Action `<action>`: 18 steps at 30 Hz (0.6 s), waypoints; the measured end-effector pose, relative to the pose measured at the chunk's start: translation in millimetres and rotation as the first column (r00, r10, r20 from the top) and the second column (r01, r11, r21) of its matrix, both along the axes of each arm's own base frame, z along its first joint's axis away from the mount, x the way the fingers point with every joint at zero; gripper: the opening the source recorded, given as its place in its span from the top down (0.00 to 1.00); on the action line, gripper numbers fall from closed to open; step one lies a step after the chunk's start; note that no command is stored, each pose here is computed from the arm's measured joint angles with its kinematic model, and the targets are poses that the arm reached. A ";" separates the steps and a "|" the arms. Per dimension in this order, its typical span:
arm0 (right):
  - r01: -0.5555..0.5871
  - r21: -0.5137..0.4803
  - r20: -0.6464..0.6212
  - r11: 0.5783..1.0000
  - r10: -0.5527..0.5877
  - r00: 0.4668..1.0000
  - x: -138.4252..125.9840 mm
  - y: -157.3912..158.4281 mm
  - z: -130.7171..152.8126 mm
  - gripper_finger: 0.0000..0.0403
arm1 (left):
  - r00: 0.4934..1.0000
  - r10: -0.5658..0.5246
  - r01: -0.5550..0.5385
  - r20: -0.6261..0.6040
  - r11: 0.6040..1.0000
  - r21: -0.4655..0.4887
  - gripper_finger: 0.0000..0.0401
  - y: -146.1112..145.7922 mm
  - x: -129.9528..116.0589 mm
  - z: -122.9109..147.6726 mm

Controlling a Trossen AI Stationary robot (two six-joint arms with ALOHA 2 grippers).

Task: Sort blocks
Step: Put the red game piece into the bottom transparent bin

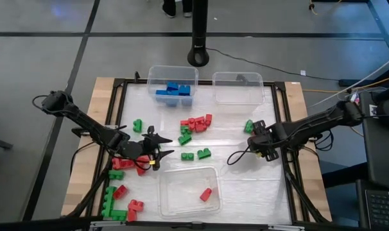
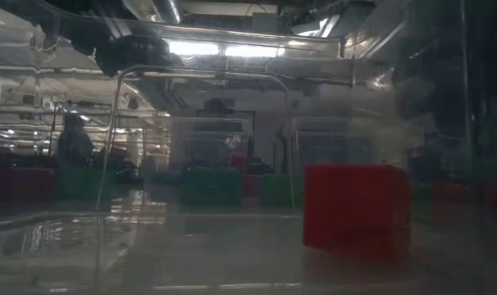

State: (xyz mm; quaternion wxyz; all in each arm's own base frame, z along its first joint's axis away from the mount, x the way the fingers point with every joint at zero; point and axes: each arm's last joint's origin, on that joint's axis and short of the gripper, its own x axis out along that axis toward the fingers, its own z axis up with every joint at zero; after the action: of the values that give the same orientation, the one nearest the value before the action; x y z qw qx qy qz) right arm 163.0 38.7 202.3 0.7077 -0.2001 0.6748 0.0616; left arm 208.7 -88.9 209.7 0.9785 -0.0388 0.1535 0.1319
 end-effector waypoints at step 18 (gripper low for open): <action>-0.115 -0.013 -0.244 0.993 0.109 0.964 18.7 6.0 -60.9 0.26 | 1.000 0.000 0.000 0.001 1.000 0.000 0.51 -0.1 0.0 0.1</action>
State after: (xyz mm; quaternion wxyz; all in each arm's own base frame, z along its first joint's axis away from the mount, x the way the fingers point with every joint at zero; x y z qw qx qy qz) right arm 181.6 44.7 141.5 0.6126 -0.2383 0.7446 0.1165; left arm 208.7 -89.0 209.8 0.9786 -0.0390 0.1532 0.1316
